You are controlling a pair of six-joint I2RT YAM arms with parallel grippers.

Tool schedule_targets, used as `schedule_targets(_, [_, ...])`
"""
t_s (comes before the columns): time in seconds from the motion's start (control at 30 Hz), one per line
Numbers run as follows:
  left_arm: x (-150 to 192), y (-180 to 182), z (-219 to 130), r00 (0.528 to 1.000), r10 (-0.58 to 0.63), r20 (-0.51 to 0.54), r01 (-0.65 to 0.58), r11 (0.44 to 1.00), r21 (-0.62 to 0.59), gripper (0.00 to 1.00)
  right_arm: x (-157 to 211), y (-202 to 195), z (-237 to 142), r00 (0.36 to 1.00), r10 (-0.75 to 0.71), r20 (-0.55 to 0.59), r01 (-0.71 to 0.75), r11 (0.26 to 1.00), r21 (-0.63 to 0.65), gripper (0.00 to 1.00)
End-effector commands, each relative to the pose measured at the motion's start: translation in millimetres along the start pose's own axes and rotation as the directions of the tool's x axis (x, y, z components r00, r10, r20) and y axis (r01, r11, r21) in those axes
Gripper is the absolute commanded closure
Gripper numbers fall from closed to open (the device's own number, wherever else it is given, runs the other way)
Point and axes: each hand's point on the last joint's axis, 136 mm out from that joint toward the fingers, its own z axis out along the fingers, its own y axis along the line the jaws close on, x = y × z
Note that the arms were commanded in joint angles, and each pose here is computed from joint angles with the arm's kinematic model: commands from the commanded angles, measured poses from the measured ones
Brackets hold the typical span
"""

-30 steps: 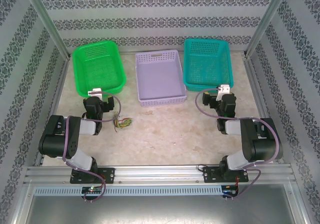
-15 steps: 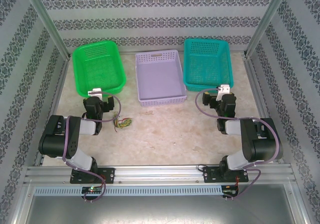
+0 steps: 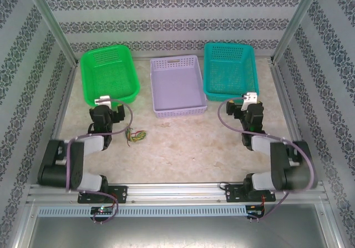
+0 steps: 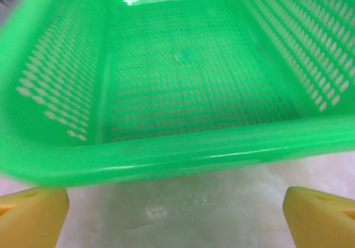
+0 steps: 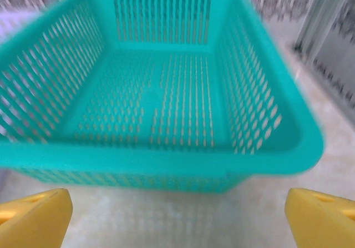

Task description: Untangle the cables

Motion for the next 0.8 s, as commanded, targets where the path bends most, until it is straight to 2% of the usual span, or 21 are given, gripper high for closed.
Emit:
schedule_targets(0.0, [-76, 25, -44, 0.988, -0.118, 0.098, 0.131, 0.980, -0.147, 0.00, -76, 4, -34, 0.980, -0.038, 0.193, 0.026, 0.997, 0.067, 0.02])
schedule_targets(0.03, [-92, 27, -57, 0.984, -0.147, 0.103, 0.161, 0.976, -0.146, 0.00, -108, 2, -50, 0.967, -0.006, 0.253, -0.021, 0.994, 0.106, 0.02])
schedule_targets(0.07, [-111, 30, -71, 0.974, -0.206, 0.094, 0.218, 0.965, -0.148, 0.01, -135, -8, -65, 0.946, 0.132, 0.296, -0.177, 0.975, 0.132, 0.02])
schedule_targets(0.1, [-125, 32, -82, 0.957, -0.280, 0.081, 0.289, 0.946, -0.144, 0.01, -142, -19, -75, 0.911, 0.310, 0.274, -0.357, 0.923, 0.145, 0.02])
schedule_targets(0.13, [-125, 34, -94, 0.917, -0.398, 0.016, 0.395, 0.903, -0.167, 0.01, -133, -28, -87, 0.842, 0.504, 0.193, -0.535, 0.826, 0.175, 0.02])
schedule_targets(0.17, [-123, 33, -106, 0.853, -0.519, -0.053, 0.502, 0.844, -0.187, 0.01, -121, -35, -99, 0.791, 0.596, 0.136, -0.611, 0.761, 0.218, 0.02])
schedule_targets(0.2, [-117, 20, -112, 0.826, -0.542, -0.153, 0.522, 0.839, -0.154, 0.01, -117, -29, -98, 0.764, 0.637, 0.102, -0.644, 0.742, 0.189, 0.02])
schedule_targets(0.23, [-116, -2, -115, 0.809, -0.531, -0.252, 0.533, 0.844, -0.066, 0.01, -119, -15, -96, 0.772, 0.634, 0.036, -0.634, 0.765, 0.114, 0.02])
schedule_targets(0.27, [-108, -20, -119, 0.772, -0.528, -0.354, 0.559, 0.829, -0.017, 0.01, -117, -2, -97, 0.780, 0.624, -0.039, -0.620, 0.780, 0.088, 0.12])
schedule_targets(0.3, [-101, -33, -124, 0.740, -0.517, -0.431, 0.573, 0.819, 0.003, 0.00, -109, 8, -102, 0.787, 0.606, -0.113, -0.597, 0.795, 0.107, 0.17])
schedule_targets(0.33, [-89, -46, -134, 0.727, -0.463, -0.506, 0.549, 0.835, 0.026, 0.00, -99, 18, -110, 0.800, 0.571, -0.181, -0.557, 0.821, 0.129, 0.21])
schedule_targets(0.4, [-73, -69, -155, 0.770, -0.287, -0.570, 0.425, 0.897, 0.123, 0.00, -91, 49, -125, 0.841, 0.469, -0.269, -0.472, 0.880, 0.058, 0.26])
schedule_targets(0.47, [-58, -76, -178, 0.822, -0.080, -0.564, 0.223, 0.956, 0.190, 0.00, -84, 89, -143, 0.877, 0.360, -0.319, -0.405, 0.910, -0.088, 0.26])
schedule_targets(0.5, [-51, -72, -184, 0.830, -0.008, -0.557, 0.139, 0.971, 0.193, 0.00, -78, 105, -150, 0.882, 0.319, -0.346, -0.385, 0.912, -0.140, 0.25])
schedule_targets(0.53, [-44, -64, -189, 0.826, 0.038, -0.562, 0.073, 0.982, 0.173, 0.00, -68, 120, -157, 0.882, 0.274, -0.383, -0.362, 0.915, -0.179, 0.19])
schedule_targets(0.6, [-33, -48, -192, 0.816, 0.009, -0.578, 0.062, 0.993, 0.102, 0.01, -47, 151, -167, 0.877, 0.168, -0.451, -0.306, 0.918, -0.253, 0.10])
schedule_targets(0.67, [-18, -36, -184, 0.804, -0.155, -0.574, 0.180, 0.984, -0.013, 0.01, -22, 181, -175, 0.857, 0.042, -0.514, -0.233, 0.920, -0.313, 0.04])
schedule_targets(0.7, [-4, -41, -177, 0.770, -0.220, -0.598, 0.260, 0.965, -0.021, 0.01, -14, 193, -177, 0.844, -0.006, -0.536, -0.208, 0.918, -0.338, 0.04])
schedule_targets(0.73, [14, -54, -171, 0.703, -0.275, -0.656, 0.363, 0.932, -0.002, 0.00, -5, 207, -180, 0.827, -0.053, -0.559, -0.189, 0.911, -0.367, 0.04])
schedule_targets(0.77, [30, -63, -164, 0.620, -0.351, -0.702, 0.455, 0.890, -0.043, 0.00, 2, 221, -182, 0.814, -0.094, -0.574, -0.179, 0.898, -0.401, 0.06])
